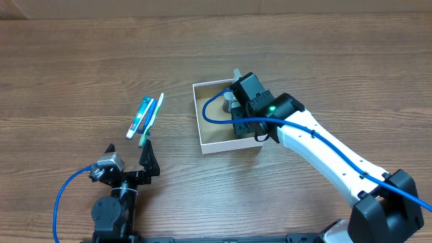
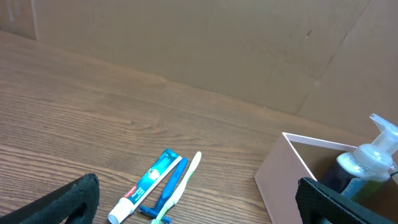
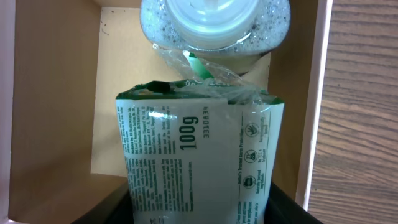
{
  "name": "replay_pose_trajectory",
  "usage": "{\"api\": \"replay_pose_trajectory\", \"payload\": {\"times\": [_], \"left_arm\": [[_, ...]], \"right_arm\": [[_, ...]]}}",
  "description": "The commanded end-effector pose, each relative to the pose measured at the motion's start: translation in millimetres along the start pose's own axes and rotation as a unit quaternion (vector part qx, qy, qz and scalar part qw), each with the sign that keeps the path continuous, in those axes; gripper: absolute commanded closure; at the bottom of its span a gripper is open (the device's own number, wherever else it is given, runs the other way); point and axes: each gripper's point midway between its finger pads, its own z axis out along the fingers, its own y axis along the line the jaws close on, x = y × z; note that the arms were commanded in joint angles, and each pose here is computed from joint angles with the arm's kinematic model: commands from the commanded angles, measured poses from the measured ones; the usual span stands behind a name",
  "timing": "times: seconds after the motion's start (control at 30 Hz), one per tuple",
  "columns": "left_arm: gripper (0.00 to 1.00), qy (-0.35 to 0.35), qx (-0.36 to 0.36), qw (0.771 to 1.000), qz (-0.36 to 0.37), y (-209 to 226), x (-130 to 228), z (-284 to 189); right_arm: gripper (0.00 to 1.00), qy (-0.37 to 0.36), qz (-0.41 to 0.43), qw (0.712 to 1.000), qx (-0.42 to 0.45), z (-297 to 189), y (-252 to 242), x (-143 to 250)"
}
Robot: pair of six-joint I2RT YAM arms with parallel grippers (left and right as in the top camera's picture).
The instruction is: Pack container
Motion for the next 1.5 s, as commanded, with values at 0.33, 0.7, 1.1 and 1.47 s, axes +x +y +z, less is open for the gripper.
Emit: {"api": "replay_pose_trajectory", "payload": {"times": [0.33, 0.7, 1.1, 1.47], "left_arm": [[0.00, -0.004, -0.003, 1.000, -0.007, 2, -1, 0], [0.00, -0.004, -0.003, 1.000, -0.007, 2, -1, 0], [0.00, -0.004, -0.003, 1.000, -0.007, 2, -1, 0], [0.00, -0.004, -0.003, 1.000, -0.007, 2, -1, 0]], "right_arm": [[0.26, -0.010, -0.005, 1.000, 0.001, -2, 1, -4], [0.23, -0.051, 0.080, 0.995, 0.032, -77, -32, -27], [0.96, 0.015, 0.231, 0.968, 0.101, -75, -150, 10], [0.96, 0.057, 0.241, 0.969, -0.011, -13, -117, 44]]}}
